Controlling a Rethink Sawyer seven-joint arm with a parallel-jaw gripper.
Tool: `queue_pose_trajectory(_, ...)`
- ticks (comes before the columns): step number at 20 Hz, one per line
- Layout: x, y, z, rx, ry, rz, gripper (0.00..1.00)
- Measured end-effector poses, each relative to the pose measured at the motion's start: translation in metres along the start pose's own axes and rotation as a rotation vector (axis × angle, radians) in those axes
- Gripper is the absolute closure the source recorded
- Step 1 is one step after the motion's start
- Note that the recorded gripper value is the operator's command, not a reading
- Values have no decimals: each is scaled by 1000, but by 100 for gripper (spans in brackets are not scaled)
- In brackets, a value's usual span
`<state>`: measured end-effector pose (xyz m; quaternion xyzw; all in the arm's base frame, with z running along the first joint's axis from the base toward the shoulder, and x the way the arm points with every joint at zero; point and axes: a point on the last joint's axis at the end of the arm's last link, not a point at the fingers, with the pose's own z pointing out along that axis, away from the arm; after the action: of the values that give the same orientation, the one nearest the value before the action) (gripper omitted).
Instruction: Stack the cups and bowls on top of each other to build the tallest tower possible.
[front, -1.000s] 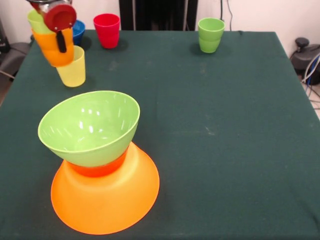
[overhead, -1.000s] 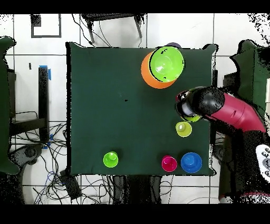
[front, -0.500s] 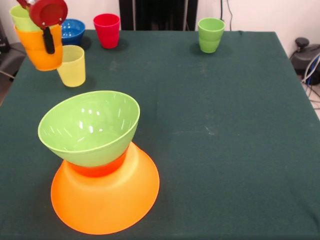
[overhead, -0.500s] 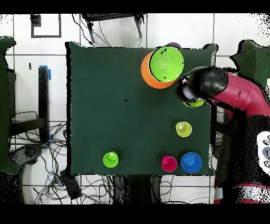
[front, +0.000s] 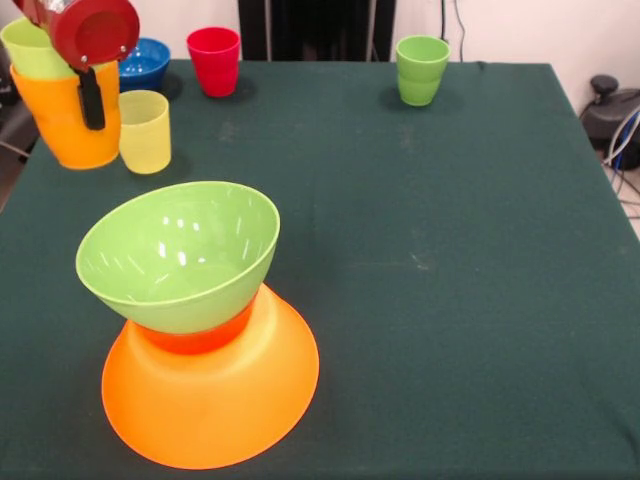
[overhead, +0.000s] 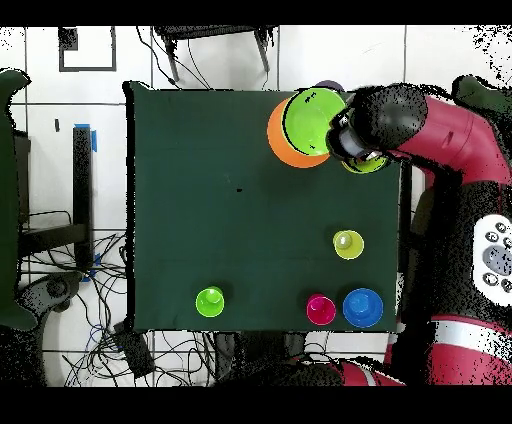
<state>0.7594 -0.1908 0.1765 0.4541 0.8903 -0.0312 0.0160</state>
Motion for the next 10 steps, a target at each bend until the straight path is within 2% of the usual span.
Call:
queue_pose_trajectory(7, -7, 23, 1, -14, 1, -5, 100)
queue_pose_trajectory(10, -7, 35, 8, -26, 6, -6, 100)
